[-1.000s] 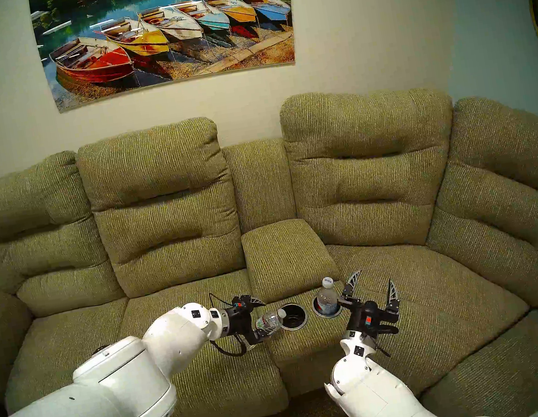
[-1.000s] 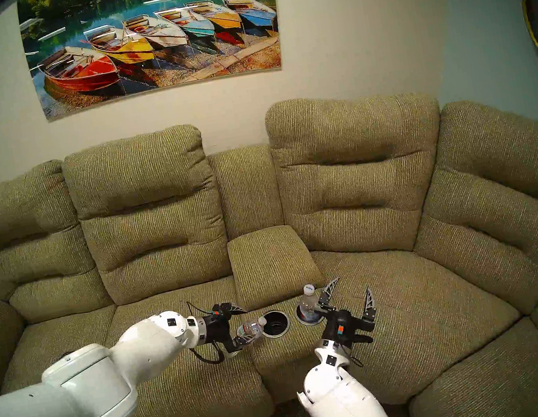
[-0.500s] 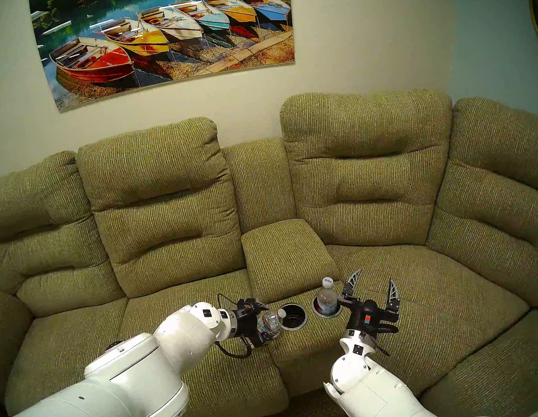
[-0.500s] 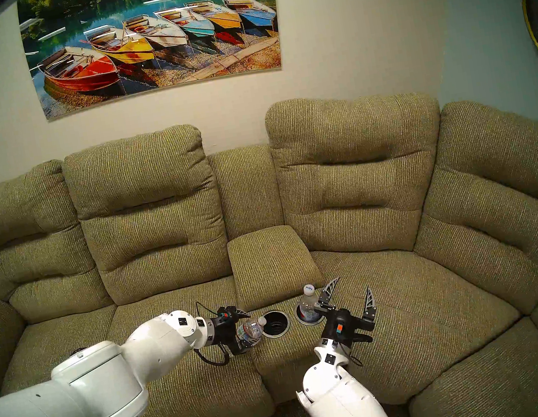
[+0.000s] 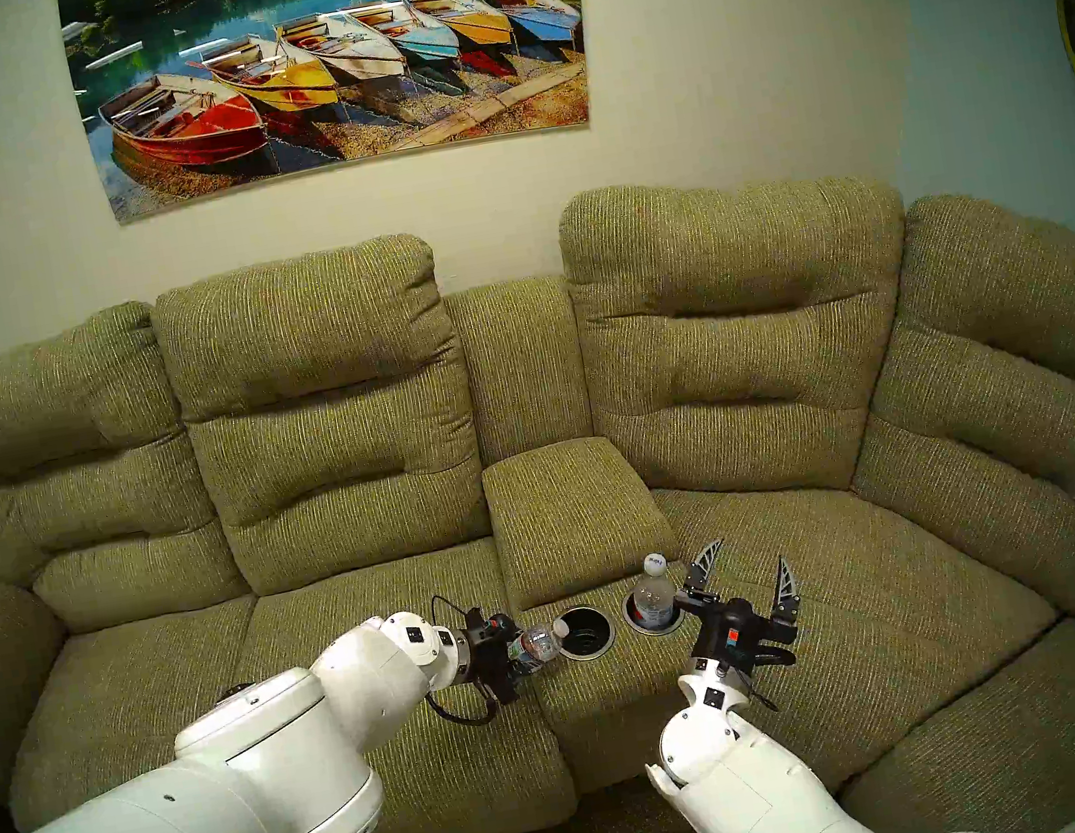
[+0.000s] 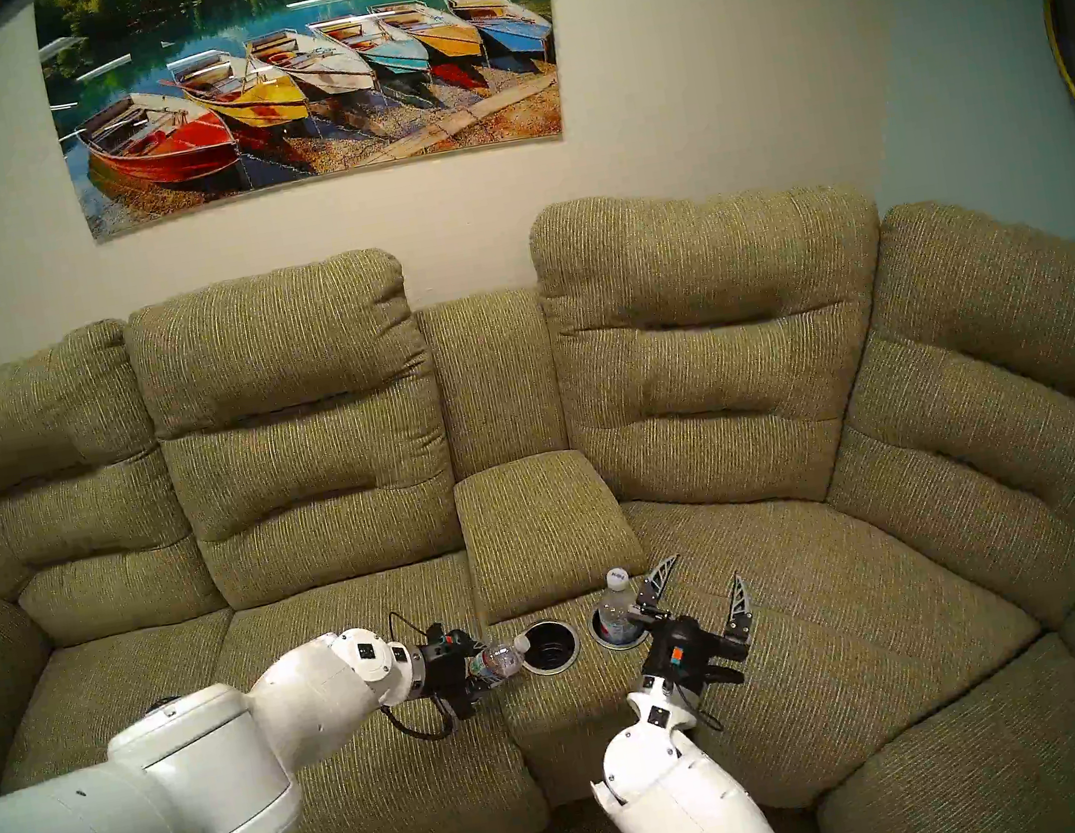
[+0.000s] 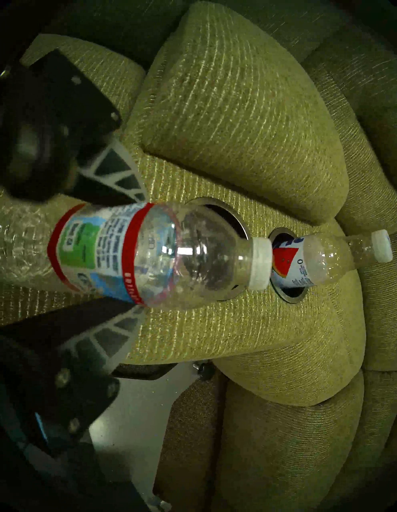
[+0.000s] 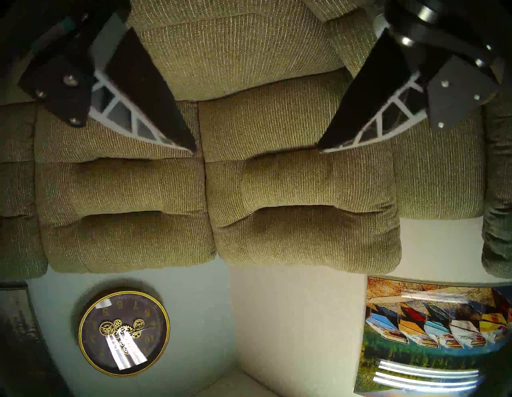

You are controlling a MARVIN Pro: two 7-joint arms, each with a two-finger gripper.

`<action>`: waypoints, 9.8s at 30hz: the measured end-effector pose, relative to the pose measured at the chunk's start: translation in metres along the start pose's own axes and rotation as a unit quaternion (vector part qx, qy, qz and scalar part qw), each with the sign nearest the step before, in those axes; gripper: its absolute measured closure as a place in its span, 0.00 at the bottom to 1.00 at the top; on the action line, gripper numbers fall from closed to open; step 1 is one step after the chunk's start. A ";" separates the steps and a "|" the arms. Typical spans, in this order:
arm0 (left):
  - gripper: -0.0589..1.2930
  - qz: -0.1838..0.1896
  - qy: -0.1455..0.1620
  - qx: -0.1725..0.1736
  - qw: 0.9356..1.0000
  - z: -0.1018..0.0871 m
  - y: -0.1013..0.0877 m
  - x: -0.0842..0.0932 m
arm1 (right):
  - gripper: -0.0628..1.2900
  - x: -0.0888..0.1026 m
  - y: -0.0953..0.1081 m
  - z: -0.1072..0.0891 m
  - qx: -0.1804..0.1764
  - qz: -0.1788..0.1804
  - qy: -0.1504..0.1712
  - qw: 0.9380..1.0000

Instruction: Put bottles into cup holders

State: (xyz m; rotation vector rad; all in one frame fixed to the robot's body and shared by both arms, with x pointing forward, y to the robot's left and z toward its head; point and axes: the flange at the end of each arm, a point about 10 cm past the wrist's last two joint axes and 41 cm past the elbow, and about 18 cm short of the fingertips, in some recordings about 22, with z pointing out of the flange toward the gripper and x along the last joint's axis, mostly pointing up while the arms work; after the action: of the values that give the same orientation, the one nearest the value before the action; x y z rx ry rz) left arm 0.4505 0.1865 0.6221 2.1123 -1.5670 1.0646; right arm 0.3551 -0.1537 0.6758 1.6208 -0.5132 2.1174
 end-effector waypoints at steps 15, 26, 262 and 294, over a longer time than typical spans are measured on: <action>0.56 0.029 0.099 0.004 0.995 -0.035 -0.033 0.011 | 0.06 0.006 -0.003 0.001 -0.003 0.002 0.007 1.000; 0.60 0.043 0.175 0.006 0.984 -0.042 -0.048 0.041 | 0.06 0.007 -0.002 -0.001 -0.004 -0.001 0.008 1.000; 0.02 0.059 0.259 0.003 0.964 0.023 0.030 0.075 | 0.06 0.007 -0.003 -0.004 0.001 -0.011 0.015 1.000; 0.25 0.093 0.247 0.013 0.964 0.016 0.015 0.076 | 0.06 0.007 -0.003 -0.005 0.002 -0.011 0.016 1.000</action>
State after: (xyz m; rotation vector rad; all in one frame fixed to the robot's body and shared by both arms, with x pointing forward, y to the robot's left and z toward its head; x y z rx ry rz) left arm 0.4530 0.1187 0.6624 1.5593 -1.5155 1.5382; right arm 0.3514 -0.1480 0.6817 1.5852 -0.4792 2.1257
